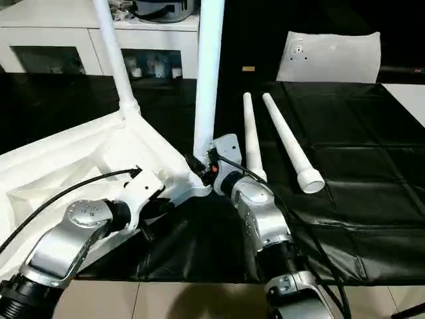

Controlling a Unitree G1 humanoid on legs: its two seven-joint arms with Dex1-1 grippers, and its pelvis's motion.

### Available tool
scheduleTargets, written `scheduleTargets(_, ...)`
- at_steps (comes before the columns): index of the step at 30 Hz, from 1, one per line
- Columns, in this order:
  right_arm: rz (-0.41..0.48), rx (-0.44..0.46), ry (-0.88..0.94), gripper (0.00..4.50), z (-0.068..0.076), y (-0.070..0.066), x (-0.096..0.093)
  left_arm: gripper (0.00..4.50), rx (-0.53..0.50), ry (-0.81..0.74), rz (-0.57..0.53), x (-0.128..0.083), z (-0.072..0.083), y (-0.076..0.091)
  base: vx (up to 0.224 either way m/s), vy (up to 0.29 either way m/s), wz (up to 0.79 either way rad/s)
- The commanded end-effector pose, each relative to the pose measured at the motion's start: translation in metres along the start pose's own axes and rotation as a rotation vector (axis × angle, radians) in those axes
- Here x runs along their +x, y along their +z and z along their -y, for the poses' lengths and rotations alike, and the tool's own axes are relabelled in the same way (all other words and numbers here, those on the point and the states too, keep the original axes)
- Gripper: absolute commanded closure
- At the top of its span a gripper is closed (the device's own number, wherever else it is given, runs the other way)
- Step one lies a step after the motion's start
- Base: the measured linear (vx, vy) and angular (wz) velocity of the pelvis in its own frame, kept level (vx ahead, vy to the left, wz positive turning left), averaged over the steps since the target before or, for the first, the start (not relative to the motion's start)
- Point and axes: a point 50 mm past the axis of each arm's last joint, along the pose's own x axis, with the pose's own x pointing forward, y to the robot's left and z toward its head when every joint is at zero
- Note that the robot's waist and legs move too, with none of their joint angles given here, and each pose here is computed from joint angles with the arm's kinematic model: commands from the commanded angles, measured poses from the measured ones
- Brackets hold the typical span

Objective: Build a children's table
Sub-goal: Rotate leg to tighten

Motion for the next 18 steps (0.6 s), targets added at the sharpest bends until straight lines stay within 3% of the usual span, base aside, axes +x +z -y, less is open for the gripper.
scheduleTargets(1, -0.128, 0.056, -0.013, 1.81, 0.000, -0.028, -0.003, 4.50, 0.017, -0.006, -0.007, 0.002, 0.001, 0.002, 0.000, 0.000, 0.00)
scheduleTargets(8, -0.103, 0.030, 0.028, 1.29, 0.002, -0.025, -0.010, 4.50, 0.063, -0.001, 0.003, 0.004, -0.011, 0.004, 0.000, 0.000, 0.00)
scheduleTargets(13, -0.093, 0.000, 0.099, 0.82, 0.004, -0.025, -0.028, 4.50, 0.119, -0.016, 0.006, 0.001, -0.024, 0.004, 0.000, 0.000, 0.00)
scheduleTargets(18, -0.106, -0.074, 0.154, 0.38, 0.012, -0.023, -0.053, 4.50, 0.204, -0.125, 0.015, 0.002, -0.028, 0.005, 0.000, 0.000, 0.00)
